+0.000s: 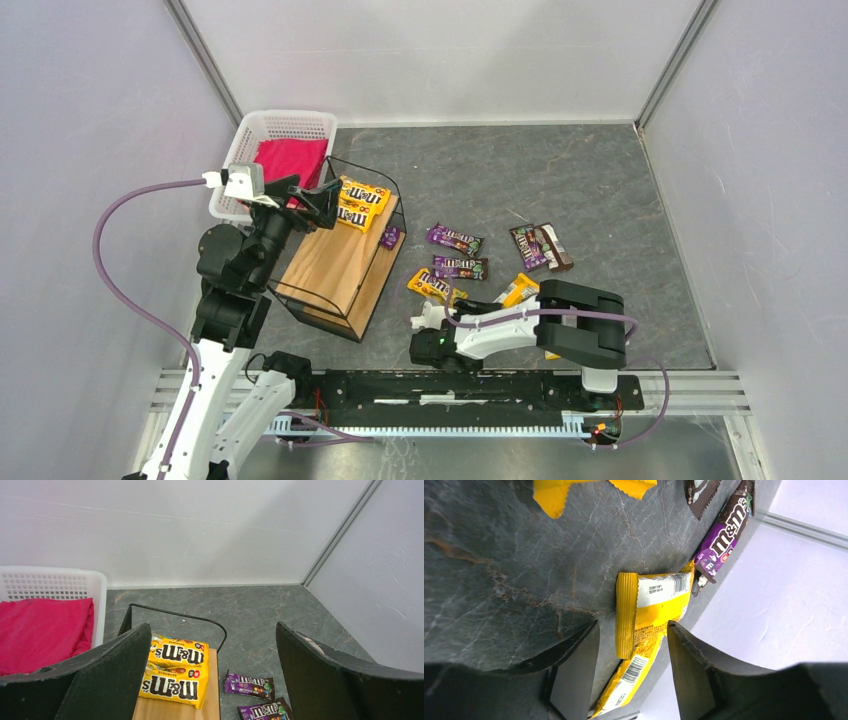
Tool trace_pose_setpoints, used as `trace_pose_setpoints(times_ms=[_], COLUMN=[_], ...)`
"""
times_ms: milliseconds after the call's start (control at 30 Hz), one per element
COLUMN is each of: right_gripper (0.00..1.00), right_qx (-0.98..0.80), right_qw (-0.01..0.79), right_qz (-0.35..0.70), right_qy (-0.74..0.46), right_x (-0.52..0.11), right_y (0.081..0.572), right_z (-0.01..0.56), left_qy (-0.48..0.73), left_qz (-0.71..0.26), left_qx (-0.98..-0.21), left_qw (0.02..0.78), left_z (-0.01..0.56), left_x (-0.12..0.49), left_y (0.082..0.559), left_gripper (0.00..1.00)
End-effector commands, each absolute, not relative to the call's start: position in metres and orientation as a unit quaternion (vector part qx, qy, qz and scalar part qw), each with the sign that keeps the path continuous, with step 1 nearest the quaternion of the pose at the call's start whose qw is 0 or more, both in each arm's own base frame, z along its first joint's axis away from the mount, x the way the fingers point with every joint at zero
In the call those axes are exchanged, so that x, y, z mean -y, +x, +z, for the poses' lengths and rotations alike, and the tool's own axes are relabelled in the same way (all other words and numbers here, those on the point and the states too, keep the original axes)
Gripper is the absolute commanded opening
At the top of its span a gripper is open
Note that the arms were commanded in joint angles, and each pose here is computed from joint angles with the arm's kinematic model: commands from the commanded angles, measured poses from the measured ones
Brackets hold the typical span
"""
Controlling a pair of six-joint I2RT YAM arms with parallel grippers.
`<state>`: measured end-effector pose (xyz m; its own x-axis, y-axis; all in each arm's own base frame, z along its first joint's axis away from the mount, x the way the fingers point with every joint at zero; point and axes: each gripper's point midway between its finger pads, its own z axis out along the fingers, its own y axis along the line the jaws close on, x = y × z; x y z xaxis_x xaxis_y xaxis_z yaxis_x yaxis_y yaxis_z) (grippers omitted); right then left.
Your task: Place and organize the candy bags onto the shelf
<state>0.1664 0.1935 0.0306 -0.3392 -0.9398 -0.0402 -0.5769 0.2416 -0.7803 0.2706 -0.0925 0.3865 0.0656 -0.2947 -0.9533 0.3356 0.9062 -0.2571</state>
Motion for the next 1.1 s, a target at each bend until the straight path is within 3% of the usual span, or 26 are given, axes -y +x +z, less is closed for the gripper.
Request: trace_pose_setpoints(times_ms=[0, 300, 467, 633, 767, 933, 1067], right_gripper=[0.59, 0.51, 0.37, 0.11, 0.07, 0.03, 0.01], right_qx=[-0.737, -0.728, -0.735, -0.743, -0.757, -0.795, -0.829], right_qw=[0.269, 0.270, 0.285, 0.331, 0.370, 0.416, 0.444], right_qz=[-0.367, -0.383, -0.375, -0.358, -0.338, -0.218, 0.030], right_qy=[-0.501, -0.500, -0.487, -0.458, -0.420, -0.383, -0.339], right_x=[-0.189, -0.187, -0.189, -0.196, -0.199, -0.221, -0.271], right_y=[0.168, 0.170, 0.171, 0.175, 0.177, 0.173, 0.164], right_z=[0.029, 0.016, 0.022, 0.046, 0.077, 0.119, 0.166], left_qy=[0.029, 0.030, 0.030, 0.030, 0.030, 0.031, 0.029], left_qz=[-0.204, -0.206, -0.206, -0.206, -0.207, -0.207, -0.204], left_qx=[-0.637, -0.640, -0.641, -0.643, -0.646, -0.648, -0.649], left_qw=[0.743, 0.739, 0.738, 0.737, 0.734, 0.732, 0.732], left_z=[0.394, 0.391, 0.390, 0.389, 0.387, 0.385, 0.384], left_x=[0.091, 0.093, 0.093, 0.093, 0.094, 0.095, 0.094], left_y=[0.272, 0.274, 0.275, 0.276, 0.278, 0.279, 0.280], left_gripper=[1.00, 1.00, 1.00, 1.00, 1.00, 1.00, 1.00])
